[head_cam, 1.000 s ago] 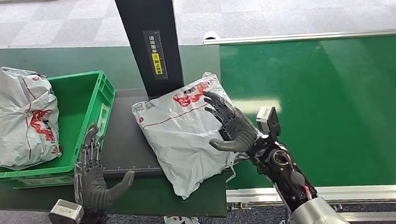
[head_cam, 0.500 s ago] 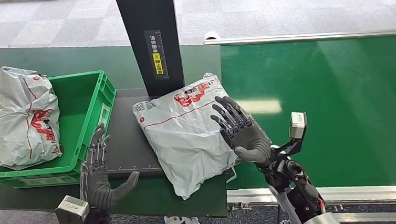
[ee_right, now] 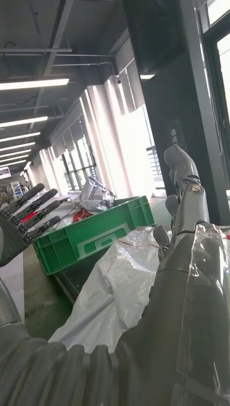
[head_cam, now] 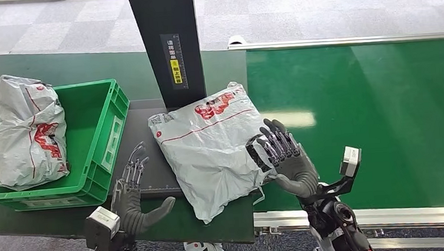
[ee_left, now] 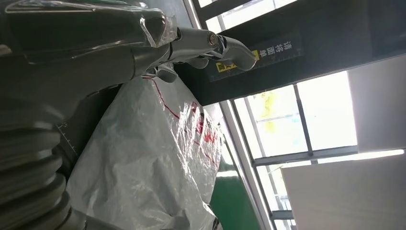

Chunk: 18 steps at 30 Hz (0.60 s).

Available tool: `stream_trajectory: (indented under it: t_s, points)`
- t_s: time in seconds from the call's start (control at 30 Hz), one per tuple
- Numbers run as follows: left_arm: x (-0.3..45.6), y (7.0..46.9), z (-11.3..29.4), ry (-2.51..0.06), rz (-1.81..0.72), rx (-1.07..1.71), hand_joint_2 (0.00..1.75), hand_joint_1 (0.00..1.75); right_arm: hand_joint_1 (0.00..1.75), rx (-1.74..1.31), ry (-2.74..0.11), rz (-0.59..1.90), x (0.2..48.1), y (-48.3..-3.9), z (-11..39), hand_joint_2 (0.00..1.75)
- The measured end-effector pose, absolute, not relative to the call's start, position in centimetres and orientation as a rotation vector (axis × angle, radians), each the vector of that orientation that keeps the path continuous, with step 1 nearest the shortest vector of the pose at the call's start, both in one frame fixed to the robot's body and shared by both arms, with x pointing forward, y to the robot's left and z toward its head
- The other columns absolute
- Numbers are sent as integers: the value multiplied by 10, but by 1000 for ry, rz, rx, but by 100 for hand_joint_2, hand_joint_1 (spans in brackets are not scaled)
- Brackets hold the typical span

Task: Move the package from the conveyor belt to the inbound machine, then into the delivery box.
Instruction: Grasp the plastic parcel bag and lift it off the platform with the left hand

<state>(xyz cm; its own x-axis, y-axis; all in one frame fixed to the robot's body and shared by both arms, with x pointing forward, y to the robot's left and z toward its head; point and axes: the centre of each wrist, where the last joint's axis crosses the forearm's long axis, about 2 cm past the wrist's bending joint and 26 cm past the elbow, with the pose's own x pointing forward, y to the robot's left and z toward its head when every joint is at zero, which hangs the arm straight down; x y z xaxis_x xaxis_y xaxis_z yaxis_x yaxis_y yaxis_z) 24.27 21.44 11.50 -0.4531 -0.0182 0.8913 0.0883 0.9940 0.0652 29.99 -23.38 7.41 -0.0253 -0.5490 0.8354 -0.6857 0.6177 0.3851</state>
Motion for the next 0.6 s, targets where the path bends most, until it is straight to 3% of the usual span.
stream_trajectory:
  t_s: [0.17, 0.4, 0.6]
  points:
    - [258, 198, 118, -1978, -245, -76, 175, 0, 0, 745, -1729, 249, 296, -237, 73, 175]
    - [317, 141, 139, -1933, -361, -142, 175, 0, 0, 428, -1803, 248, 296, -246, 79, 175]
    - [352, 104, 153, -1828, -651, 232, 175, 0, 0, 325, -1832, 166, 284, -259, 84, 175]
